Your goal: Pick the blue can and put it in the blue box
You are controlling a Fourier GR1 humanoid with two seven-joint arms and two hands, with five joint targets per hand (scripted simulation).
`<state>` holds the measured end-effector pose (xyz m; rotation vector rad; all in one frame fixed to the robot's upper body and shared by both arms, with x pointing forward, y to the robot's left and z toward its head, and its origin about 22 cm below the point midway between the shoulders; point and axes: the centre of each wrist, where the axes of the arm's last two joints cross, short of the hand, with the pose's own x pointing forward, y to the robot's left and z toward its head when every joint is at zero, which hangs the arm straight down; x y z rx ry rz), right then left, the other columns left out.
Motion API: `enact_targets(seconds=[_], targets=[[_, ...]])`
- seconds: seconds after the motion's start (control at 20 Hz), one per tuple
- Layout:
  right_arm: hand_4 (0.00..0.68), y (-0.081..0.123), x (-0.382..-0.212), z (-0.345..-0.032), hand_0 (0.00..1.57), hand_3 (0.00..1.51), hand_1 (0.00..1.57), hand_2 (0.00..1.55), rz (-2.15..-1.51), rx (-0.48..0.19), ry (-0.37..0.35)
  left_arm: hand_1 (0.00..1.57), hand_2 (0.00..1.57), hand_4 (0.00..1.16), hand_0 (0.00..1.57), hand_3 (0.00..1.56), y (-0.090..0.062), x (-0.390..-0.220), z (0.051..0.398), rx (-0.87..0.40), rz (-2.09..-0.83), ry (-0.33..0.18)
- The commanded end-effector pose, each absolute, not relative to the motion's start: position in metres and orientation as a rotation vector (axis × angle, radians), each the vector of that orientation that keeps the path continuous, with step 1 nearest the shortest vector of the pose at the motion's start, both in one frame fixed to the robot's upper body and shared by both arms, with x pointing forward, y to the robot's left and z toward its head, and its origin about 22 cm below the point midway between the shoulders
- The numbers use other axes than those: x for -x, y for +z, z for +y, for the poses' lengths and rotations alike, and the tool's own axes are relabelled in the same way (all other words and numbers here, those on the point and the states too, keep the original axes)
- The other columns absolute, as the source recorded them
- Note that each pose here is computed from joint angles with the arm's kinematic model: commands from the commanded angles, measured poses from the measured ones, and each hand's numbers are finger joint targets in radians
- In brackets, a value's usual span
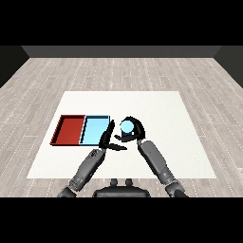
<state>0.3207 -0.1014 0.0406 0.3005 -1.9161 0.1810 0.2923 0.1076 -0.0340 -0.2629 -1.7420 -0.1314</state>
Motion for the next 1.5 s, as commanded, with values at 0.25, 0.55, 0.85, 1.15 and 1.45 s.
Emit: enact_targets(seconds=[0.25,0.55,0.85,1.15,1.45], targets=[[0.659,0.035,-0.325,-0.085,1.39,1.40,1.39,1.44,-1.947,-0.335,0.206,0.00,0.00,0.00,0.00,0.00,-0.034,-0.275,0.089,0.293,-1.711,-0.112],[0.651,0.049,-0.312,-0.097,1.41,1.39,1.41,1.43,-1.942,-0.339,0.245,0.00,0.00,0.00,0.00,0.00,-0.035,-0.288,0.093,0.299,-1.731,-0.162],[0.617,0.044,-0.305,-0.057,1.42,1.40,1.42,1.44,-1.923,-0.356,0.254,0.00,0.00,0.00,0.00,0.00,-0.026,-0.303,0.086,0.306,-1.711,-0.178],[0.617,0.059,-0.315,-0.048,1.32,1.40,1.32,1.43,-1.911,-0.382,0.295,0.00,0.00,0.17,0.00,0.00,-0.026,-0.303,0.079,0.296,-1.773,-0.179],[0.593,0.043,-0.309,-0.040,1.46,1.40,1.46,1.47,-1.920,-0.407,0.290,0.32,0.48,0.18,0.32,0.33,-0.026,-0.287,0.055,0.071,-1.803,-0.311]])
